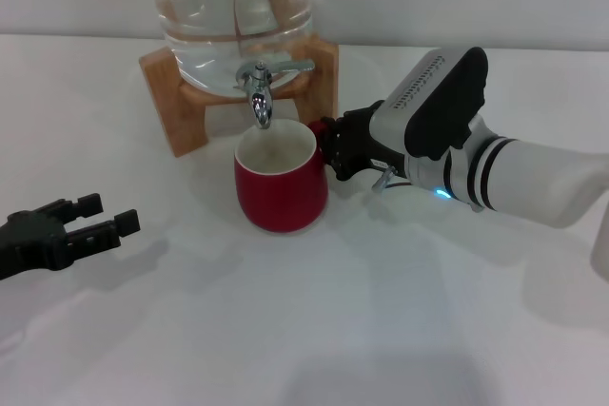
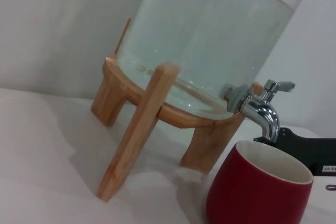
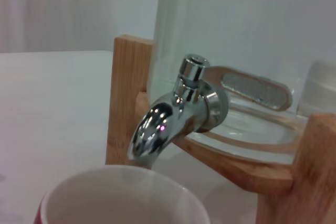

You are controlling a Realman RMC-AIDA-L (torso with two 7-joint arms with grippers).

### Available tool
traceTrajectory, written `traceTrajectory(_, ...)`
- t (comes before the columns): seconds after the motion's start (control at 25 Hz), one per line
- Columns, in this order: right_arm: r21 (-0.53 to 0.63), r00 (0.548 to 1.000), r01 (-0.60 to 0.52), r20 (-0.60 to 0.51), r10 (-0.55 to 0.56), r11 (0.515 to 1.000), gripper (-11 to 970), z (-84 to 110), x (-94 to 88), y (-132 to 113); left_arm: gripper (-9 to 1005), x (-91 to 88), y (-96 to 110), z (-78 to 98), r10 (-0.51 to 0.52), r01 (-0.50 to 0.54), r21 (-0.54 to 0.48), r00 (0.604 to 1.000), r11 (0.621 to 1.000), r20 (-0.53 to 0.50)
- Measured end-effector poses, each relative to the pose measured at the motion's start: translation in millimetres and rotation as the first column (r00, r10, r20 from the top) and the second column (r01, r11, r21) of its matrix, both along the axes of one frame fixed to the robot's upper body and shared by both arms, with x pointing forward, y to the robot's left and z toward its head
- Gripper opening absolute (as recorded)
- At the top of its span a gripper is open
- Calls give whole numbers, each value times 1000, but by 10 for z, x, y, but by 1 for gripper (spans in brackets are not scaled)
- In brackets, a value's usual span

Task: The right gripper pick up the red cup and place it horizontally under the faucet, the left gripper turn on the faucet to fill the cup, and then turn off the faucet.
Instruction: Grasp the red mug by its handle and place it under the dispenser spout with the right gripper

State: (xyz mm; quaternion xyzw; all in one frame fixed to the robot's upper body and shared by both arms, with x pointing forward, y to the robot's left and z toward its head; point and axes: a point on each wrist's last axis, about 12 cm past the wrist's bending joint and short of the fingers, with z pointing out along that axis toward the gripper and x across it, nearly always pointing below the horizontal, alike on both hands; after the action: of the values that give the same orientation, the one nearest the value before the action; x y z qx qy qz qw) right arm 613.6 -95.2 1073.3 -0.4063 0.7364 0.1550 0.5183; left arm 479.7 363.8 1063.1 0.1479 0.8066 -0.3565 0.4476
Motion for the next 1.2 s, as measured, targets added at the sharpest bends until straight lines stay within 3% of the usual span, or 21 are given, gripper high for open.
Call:
traceTrajectory(0.72, -40, 999, -50, 17, 51, 998, 93, 12, -6, 83, 884, 13, 5, 0, 8, -8, 4, 1000, 1000, 0)
traceTrajectory(1.2, -72, 1000, -28, 3, 28, 997, 93, -32, 4, 40, 884, 3, 4, 0, 5, -5, 0, 1000, 1000, 0)
